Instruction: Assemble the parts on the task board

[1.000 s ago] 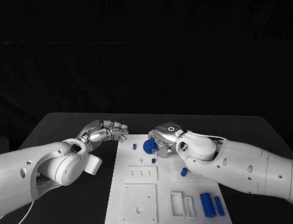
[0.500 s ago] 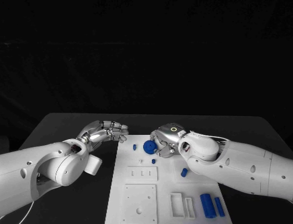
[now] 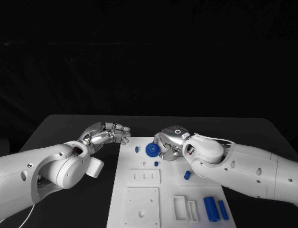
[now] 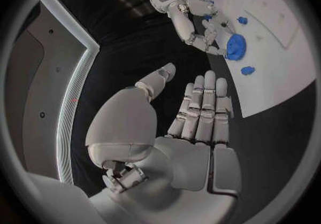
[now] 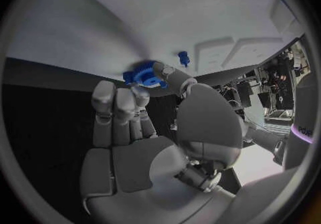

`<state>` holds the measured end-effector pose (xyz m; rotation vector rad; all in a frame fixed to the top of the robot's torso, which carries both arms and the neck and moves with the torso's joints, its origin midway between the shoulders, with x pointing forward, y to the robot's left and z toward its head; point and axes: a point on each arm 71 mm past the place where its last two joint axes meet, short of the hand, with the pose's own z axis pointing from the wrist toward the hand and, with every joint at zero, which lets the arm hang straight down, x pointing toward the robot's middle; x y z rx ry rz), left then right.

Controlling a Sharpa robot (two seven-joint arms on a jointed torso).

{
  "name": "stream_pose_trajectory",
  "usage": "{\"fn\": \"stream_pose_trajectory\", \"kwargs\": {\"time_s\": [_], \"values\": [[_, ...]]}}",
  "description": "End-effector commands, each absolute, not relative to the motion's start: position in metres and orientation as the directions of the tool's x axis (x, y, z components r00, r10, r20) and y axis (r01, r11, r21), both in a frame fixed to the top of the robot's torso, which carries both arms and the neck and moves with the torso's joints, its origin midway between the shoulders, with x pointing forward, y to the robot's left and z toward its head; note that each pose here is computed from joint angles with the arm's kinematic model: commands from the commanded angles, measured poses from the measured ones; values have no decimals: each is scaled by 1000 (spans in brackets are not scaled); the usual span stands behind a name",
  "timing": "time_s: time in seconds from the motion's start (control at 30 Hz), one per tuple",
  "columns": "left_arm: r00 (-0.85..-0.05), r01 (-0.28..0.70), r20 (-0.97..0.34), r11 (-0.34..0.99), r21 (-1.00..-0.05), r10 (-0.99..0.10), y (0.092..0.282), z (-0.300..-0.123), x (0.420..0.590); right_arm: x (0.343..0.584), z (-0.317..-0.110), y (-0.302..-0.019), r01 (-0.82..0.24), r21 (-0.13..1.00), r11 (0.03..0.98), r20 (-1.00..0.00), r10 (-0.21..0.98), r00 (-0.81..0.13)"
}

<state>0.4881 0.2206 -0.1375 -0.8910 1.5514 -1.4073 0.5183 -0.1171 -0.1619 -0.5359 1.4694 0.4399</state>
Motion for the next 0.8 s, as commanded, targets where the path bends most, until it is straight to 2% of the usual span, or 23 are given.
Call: {"fn": "stream_pose_trajectory", "kwargs": {"time_s": [0.03, 0.8], "values": [[-394, 41, -123, 116, -992, -911, 220, -136, 488, 516, -170, -115, -590, -70, 805, -997, -78, 12], [-389, 41, -124, 118, -992, -913, 222, -136, 488, 514, -171, -127, -571, -30, 820, -997, -65, -41]]}}
